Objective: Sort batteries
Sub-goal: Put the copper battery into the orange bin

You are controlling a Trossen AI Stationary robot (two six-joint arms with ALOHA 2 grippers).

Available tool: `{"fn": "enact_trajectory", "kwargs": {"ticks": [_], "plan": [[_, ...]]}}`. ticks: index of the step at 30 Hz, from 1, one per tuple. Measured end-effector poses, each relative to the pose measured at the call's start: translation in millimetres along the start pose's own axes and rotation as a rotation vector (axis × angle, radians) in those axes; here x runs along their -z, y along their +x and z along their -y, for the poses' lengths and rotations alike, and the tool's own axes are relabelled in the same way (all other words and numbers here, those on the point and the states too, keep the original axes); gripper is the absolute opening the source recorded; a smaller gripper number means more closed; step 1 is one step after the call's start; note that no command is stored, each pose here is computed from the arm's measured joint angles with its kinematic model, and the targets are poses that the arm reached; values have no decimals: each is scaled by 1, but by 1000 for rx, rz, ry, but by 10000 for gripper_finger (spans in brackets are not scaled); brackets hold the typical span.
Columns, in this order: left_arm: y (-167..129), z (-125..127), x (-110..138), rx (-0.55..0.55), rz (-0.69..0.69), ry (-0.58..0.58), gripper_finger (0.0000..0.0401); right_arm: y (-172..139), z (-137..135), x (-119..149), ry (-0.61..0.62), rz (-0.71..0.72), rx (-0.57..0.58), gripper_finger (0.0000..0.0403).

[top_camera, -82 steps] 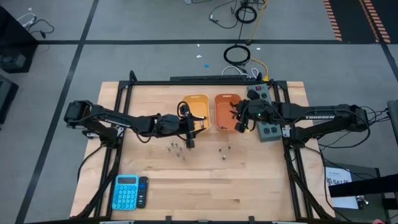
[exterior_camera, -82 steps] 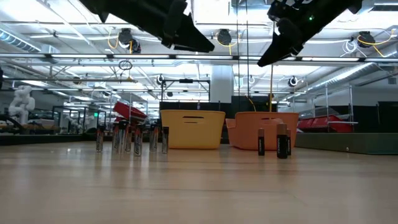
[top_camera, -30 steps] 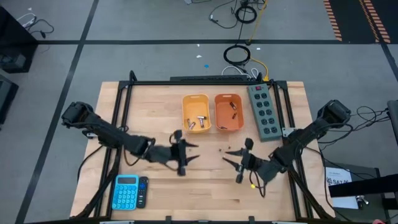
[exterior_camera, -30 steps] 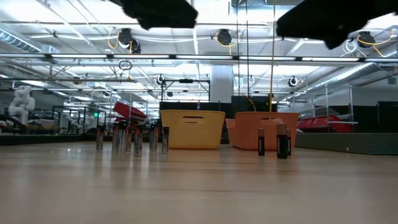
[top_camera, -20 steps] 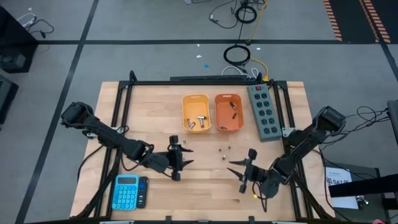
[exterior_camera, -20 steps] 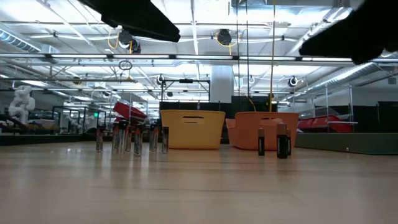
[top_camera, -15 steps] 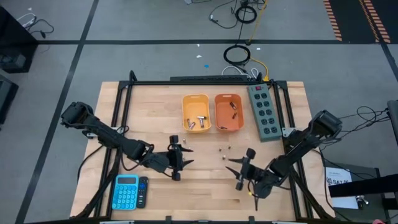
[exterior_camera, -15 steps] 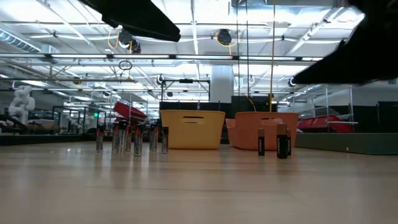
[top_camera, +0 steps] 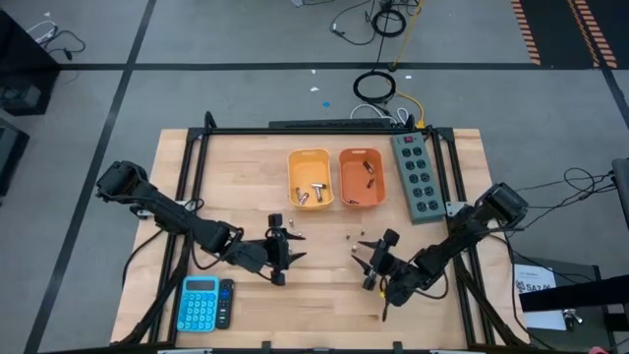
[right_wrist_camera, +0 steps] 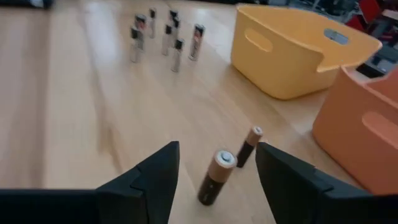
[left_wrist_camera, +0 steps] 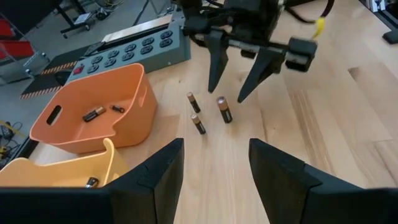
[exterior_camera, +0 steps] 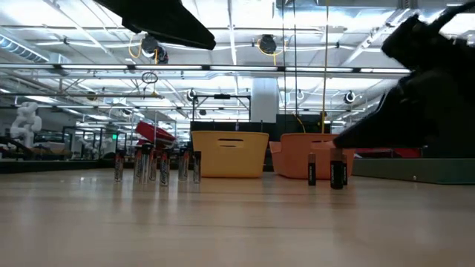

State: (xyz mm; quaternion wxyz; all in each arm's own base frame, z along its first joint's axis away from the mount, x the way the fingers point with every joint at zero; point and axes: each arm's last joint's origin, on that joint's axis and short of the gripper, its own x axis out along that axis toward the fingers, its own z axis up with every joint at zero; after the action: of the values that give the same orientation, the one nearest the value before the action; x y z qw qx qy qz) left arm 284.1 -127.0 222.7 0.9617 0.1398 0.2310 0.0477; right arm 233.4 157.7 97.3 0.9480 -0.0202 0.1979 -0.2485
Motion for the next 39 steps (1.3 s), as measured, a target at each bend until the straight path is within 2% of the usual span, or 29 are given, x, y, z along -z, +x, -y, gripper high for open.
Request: {"fn": "enact_trajectory", "kwargs": {"ticks": [9, 20, 23, 25, 28, 29, 34, 39], "plan": [[0, 0, 0, 0, -5, 4, 191, 13, 1, 14, 70, -25, 36, 199], [0, 0, 0, 1, -5, 21, 191, 39, 2, 19, 168, -101, -28, 196], [0, 0, 0, 1, -5, 20, 191, 40, 2, 22, 187, -115, -34, 168], [0, 0, 0, 1, -4, 20, 191, 40, 1, 23, 191, -116, -36, 127], [0, 0, 0, 0, -5, 9, 191, 40, 1, 22, 190, -124, -47, 44], [0, 0, 0, 0, -7, -6, 191, 40, 1, 22, 187, -125, -47, 31], [1, 1, 3, -3, -26, -62, 191, 38, 0, 22, 184, -121, -63, 31], [7, -1, 5, -42, -26, -10, 191, 33, -4, 18, 161, -114, -115, 31]]}}
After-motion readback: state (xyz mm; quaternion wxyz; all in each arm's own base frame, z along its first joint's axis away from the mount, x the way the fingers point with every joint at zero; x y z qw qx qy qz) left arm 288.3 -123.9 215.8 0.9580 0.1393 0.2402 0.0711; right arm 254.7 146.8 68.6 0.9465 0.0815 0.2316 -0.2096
